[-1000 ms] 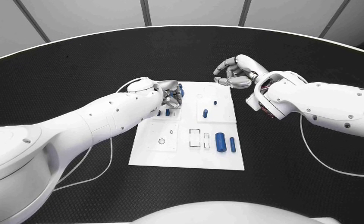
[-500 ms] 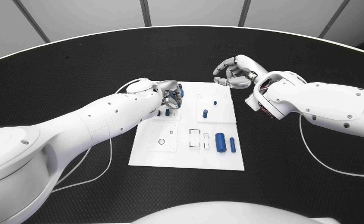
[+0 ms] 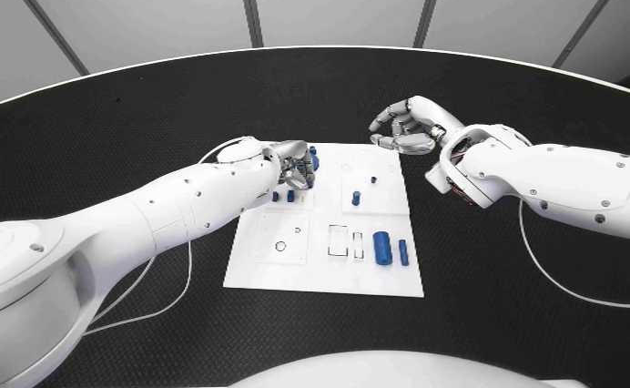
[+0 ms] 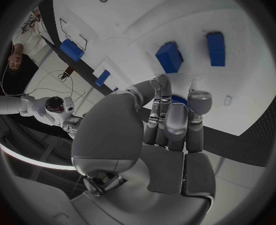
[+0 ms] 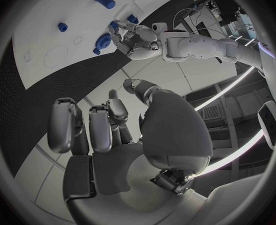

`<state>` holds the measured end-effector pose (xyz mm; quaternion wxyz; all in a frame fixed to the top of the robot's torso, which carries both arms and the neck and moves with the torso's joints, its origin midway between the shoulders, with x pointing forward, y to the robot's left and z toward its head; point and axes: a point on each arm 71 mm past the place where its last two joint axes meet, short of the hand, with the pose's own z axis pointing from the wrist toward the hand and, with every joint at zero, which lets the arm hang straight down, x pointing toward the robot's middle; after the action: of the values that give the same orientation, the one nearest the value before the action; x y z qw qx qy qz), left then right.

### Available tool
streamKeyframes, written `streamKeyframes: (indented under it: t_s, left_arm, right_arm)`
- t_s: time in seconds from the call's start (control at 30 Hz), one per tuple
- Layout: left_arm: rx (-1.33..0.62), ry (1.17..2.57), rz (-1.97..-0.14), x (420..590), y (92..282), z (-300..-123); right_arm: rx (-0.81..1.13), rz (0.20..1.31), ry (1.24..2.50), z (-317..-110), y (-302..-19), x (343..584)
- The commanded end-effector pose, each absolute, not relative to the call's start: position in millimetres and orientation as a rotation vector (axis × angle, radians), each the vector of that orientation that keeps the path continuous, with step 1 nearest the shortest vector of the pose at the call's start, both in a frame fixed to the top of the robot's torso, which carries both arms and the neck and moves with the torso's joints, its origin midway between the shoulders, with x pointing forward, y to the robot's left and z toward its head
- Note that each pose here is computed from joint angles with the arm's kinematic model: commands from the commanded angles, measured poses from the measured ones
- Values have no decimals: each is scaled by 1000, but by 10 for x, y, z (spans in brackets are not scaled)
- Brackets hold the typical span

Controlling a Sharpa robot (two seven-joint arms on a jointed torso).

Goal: Assemble the parts on the task board

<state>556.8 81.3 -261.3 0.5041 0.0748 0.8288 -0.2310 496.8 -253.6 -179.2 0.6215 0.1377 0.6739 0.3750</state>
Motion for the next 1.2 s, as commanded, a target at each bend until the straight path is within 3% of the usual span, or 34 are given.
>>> streamKeyframes:
  t_s: [0.03, 1.2]
  left_arm:
    - [178, 2004, -553, 5573, 823, -2616]
    - [168, 2018, -544, 5579, 828, -2625]
  right_arm:
    - [317, 861, 1549, -1792, -2538, 4968]
    - [318, 860, 1547, -1790, -2548, 4964]
